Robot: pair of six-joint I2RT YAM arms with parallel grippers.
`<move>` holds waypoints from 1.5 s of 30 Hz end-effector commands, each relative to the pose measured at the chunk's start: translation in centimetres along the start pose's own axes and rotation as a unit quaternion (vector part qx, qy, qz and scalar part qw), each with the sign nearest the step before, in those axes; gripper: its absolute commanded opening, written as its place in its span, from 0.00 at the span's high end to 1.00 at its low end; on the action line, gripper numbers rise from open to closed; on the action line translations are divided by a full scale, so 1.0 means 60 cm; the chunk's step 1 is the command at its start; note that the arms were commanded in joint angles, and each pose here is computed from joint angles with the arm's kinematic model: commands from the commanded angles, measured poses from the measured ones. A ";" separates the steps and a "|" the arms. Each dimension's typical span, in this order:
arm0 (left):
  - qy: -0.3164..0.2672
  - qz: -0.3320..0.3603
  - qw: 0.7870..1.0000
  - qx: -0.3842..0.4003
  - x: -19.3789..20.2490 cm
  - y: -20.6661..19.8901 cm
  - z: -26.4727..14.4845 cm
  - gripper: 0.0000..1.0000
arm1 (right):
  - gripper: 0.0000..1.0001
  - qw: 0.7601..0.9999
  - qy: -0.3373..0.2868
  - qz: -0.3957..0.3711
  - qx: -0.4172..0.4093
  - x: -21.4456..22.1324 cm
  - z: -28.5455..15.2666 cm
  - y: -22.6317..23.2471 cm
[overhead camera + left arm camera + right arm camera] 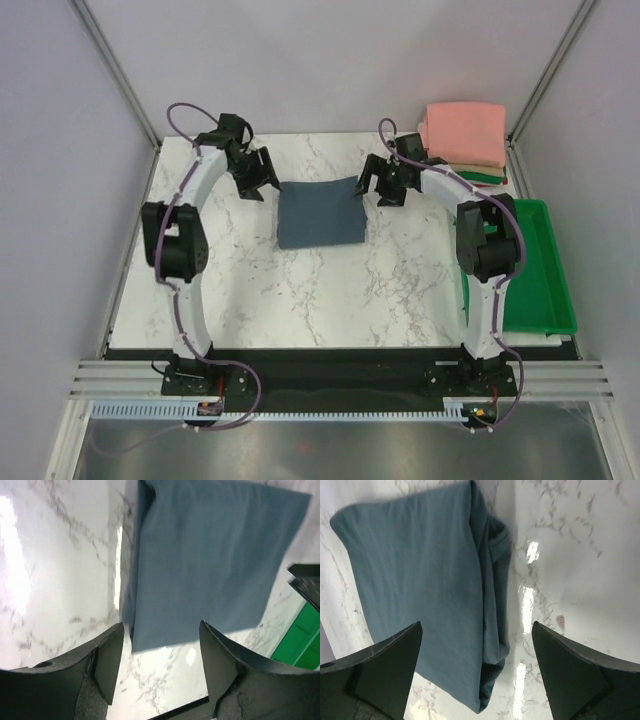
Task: Fold and stack the t-shirts
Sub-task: Fold the tshirt, then neatly place the folded tshirt to the corner
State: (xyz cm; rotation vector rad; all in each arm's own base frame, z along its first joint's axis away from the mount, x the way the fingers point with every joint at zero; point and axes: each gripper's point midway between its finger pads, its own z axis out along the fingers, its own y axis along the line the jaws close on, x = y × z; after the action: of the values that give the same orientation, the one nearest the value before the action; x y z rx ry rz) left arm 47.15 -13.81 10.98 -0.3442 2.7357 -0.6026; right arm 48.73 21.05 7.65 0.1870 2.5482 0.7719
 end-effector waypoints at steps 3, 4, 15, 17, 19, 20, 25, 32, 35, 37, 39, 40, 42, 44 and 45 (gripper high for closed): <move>-0.083 0.056 0.995 -0.006 0.063 -0.001 -0.144 0.32 | 0.02 0.996 -0.033 -0.037 -0.074 -0.006 0.005 0.038; -0.087 0.059 0.994 -0.012 0.099 0.011 -0.163 0.32 | 0.02 0.996 -0.031 -0.035 -0.071 -0.003 0.016 0.031; -0.157 0.078 0.985 0.009 0.259 0.067 -0.253 0.35 | 0.02 0.997 -0.031 -0.017 -0.066 -0.013 0.096 -0.007; -0.173 0.084 0.981 0.008 0.274 0.076 -0.263 0.35 | 0.06 0.997 -0.031 -0.015 -0.067 -0.009 0.108 -0.013; -0.175 0.093 0.980 -0.004 0.288 0.095 -0.255 0.35 | 0.19 0.997 -0.018 -0.005 -0.074 0.005 0.119 -0.018; -0.187 0.097 0.977 -0.011 0.286 0.102 -0.255 0.35 | 0.23 0.996 -0.015 -0.005 -0.083 0.009 0.121 -0.016; -0.218 0.086 0.972 -0.017 0.286 0.109 -0.268 0.35 | 0.45 0.995 -0.003 0.011 -0.096 0.042 0.128 -0.024; -0.224 0.084 0.971 -0.018 0.285 0.110 -0.271 0.36 | 0.86 0.986 -0.002 0.025 -0.164 0.066 0.139 0.003; -0.241 0.084 0.967 -0.020 0.282 0.111 -0.283 0.37 | 1.00 0.976 -0.006 0.026 -0.215 0.054 0.123 0.037; -0.252 0.079 0.964 -0.023 0.283 0.112 -0.295 0.37 | 1.00 0.971 -0.019 0.011 -0.239 0.035 0.097 0.065; -0.265 0.079 0.961 -0.008 0.287 0.103 -0.314 0.37 | 1.00 0.969 -0.030 -0.018 -0.245 0.016 0.070 0.084; -0.264 0.080 0.961 0.002 0.292 0.097 -0.318 0.37 | 1.00 0.972 -0.030 -0.022 -0.230 0.006 0.047 0.089; -0.275 0.069 0.959 0.011 0.297 0.095 -0.325 0.36 | 1.00 0.972 -0.058 -0.061 -0.221 -0.033 0.004 0.109; -0.286 0.067 0.956 0.006 0.297 0.100 -0.324 0.36 | 1.00 0.975 -0.075 -0.054 -0.202 -0.066 -0.032 0.106; -0.289 0.068 0.955 0.005 0.297 0.101 -0.327 0.36 | 1.00 0.974 -0.086 -0.061 -0.201 -0.080 -0.061 0.115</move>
State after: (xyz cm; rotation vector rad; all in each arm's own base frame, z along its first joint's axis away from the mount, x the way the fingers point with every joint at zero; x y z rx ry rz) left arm 22.61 -6.93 20.18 -0.2455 2.2112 -0.4109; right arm 49.47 25.38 5.43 0.0955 2.3497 1.2005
